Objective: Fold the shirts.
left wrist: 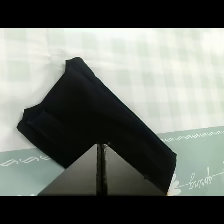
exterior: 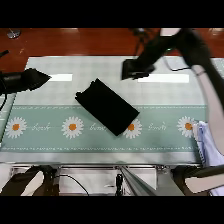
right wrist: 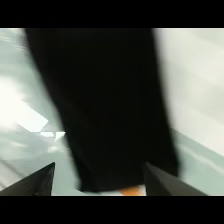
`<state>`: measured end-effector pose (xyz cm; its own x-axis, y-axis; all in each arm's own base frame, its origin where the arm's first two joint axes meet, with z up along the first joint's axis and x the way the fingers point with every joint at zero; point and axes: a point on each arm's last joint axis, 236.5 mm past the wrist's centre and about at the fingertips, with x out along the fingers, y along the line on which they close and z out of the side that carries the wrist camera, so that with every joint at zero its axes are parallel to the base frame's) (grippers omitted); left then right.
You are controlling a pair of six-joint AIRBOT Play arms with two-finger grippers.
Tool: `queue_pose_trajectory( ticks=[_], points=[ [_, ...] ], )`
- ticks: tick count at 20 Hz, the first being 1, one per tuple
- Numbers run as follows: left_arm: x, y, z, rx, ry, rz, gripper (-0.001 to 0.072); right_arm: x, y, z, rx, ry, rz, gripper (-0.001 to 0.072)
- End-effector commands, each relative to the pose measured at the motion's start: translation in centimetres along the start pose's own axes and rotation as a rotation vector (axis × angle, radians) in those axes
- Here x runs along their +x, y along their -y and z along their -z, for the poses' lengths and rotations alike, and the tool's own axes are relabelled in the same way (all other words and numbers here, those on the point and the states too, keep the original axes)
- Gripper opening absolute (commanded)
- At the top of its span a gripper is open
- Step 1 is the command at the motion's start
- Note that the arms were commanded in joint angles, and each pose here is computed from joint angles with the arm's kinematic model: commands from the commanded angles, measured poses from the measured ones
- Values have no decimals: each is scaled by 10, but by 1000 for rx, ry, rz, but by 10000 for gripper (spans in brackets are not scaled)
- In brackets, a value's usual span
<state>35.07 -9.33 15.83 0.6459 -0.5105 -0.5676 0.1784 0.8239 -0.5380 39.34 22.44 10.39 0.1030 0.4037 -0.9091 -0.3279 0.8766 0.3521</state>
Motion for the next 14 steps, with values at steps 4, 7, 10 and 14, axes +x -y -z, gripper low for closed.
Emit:
queue_pose_trajectory(
  ticks=[4, 7, 10, 14],
  points=[
    [6, -6, 9, -10, -18, -4, 28, 23, 92, 127, 577, 345, 110, 633],
    [14, -15, 25, -39, -54, -11, 29, 80, 53, 148, 908, 453, -264, 621],
    [19, -17, 36, -70, -76, 0, 28, 115, 22, 155, 867, 400, -296, 621],
    [21, -16, 39, -85, -81, 13, 28, 156, 22, 165, 754, 203, -201, 622]
  ],
)
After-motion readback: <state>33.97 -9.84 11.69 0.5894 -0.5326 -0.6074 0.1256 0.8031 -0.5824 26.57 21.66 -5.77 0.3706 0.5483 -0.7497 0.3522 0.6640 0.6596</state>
